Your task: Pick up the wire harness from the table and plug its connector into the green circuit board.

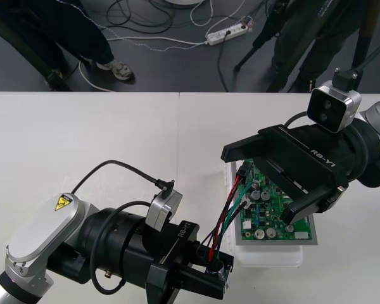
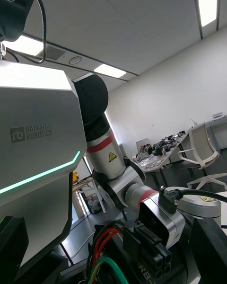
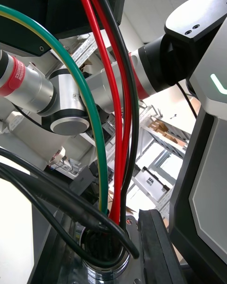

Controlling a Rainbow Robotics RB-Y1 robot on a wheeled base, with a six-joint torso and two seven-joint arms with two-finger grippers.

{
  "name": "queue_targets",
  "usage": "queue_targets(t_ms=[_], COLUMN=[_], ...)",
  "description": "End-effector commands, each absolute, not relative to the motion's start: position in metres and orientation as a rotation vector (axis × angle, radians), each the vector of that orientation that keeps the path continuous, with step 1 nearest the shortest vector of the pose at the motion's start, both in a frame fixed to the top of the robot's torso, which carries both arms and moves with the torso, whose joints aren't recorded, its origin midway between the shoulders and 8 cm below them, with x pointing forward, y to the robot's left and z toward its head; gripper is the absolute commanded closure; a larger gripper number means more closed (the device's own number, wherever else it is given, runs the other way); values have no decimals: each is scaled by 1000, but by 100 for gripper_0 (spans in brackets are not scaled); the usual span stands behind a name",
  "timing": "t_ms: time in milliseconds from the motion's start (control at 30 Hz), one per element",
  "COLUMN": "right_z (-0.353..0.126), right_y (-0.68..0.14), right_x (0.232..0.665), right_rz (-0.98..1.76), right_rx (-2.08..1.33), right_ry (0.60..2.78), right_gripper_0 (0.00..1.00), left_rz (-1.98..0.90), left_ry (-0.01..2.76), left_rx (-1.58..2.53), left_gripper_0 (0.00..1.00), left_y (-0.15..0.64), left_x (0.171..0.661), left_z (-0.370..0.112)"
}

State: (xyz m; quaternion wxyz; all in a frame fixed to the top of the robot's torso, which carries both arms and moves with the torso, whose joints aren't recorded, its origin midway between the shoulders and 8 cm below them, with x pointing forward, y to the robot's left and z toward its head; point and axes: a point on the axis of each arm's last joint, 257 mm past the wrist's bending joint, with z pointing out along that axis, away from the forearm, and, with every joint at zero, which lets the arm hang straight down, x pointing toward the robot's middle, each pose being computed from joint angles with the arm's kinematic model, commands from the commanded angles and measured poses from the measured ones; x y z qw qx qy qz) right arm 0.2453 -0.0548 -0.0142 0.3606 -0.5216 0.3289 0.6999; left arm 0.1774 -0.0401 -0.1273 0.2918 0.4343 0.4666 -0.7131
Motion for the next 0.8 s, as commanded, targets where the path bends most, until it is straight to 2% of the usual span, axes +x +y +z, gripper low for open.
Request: queue_targets(t_ms=[33,133,167,200,233,267,300,333,800], right_z=[-13,-13,-12,-13,-12,-14,-15,-16,-13], right_y=[-59,-59,-58,-58,-58,-57,-57,-56,-53], right_x=[234,234,234,233,233,234,234,234,232], right_rz=[1852,1854,1855,1857,1856,1852,1852,1850,1864], right_rx=[-1362,-1360,-1361,-1358,-1360,-1365,-1364,-1367,-1358], right_ry=[870,871,868,867,865,871,874,875,858], right_gripper_0=[0,0,5,18,57,81,87,99,100], left_rz=[-1957,-1956,-1956,-1957,-1955,-1956,-1955,-1953,-1959], left_ry=[1191,1189,1189,1188,1187,1186,1187,1185,1176], left_rx=[1160,1163,1163,1165,1163,1162,1163,1164,1170], left_gripper_0=[100,100,100,100,100,100,100,100,100], left_y=[-52,-52,-52,-52,-52,-52,-52,-52,-53], left_x=[169,169,169,168,169,169,169,169,166], left_z=[-104,-104,-104,-104,-104,-104,-104,-104,-104])
